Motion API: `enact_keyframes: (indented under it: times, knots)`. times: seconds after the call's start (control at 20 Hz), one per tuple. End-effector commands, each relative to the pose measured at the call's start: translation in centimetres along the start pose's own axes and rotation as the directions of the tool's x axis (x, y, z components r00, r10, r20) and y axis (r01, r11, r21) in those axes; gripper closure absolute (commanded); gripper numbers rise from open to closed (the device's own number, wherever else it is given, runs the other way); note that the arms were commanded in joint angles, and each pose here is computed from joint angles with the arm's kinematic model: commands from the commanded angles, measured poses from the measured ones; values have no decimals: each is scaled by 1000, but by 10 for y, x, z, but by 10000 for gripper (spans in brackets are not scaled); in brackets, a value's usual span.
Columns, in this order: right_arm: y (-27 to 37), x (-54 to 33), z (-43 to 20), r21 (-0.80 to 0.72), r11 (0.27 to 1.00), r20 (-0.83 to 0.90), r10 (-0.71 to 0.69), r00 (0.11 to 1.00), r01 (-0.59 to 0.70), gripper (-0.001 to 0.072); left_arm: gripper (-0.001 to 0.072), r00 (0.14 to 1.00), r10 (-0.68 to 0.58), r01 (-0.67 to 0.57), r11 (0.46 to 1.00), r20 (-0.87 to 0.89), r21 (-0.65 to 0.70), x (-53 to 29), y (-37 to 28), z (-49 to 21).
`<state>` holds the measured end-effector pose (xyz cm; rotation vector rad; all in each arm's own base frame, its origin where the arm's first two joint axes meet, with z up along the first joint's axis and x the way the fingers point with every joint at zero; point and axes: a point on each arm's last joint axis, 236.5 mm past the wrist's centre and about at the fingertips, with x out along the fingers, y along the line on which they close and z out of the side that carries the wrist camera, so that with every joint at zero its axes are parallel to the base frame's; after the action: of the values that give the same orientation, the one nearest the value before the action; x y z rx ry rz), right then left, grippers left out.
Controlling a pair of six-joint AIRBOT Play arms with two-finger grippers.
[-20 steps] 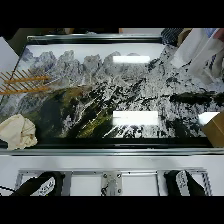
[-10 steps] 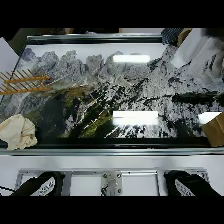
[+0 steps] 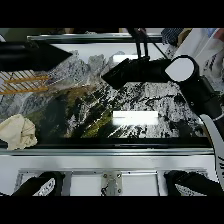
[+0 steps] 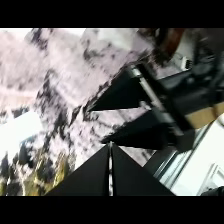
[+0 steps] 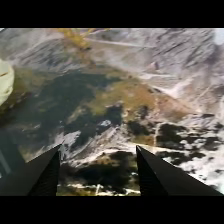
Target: Fold the clothes and pants, and hang the long-sleeved shirts on hangers.
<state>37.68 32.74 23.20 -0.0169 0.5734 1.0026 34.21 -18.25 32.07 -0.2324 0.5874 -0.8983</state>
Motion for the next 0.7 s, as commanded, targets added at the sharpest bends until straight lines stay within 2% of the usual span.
enact_keyframes:
  times: [0.0, 0.05, 0.1, 0.15, 0.2, 0.65]
  knots:
    - [33, 8, -21, -8, 988, -79, 150, 986, -151, 199, 694, 993, 91, -98, 990, -71, -106, 22, 38, -47]
    - [34, 8, -22, -6, 988, -82, 153, 985, -154, 225, 694, 993, 89, -98, 987, -78, -128, 28, 41, -56]
    - [35, 8, -22, -4, 987, -85, 157, 984, -158, 395, 694, 993, 86, -98, 985, -87, -141, 32, 42, -64]
    - [35, 8, -23, -4, 987, -88, 159, 983, -160, 628, 694, 992, 80, -94, 984, -97, -152, 36, 41, -72]
    - [35, 8, -23, -4, 987, -89, 159, 983, -160, 688, 694, 992, 75, -91, 983, -104, -158, 39, 40, -78]
    - [35, 8, -23, -3, 987, -89, 159, 983, -160, 688, 694, 989, 22, -44, 988, -147, -148, 53, 20, -95]
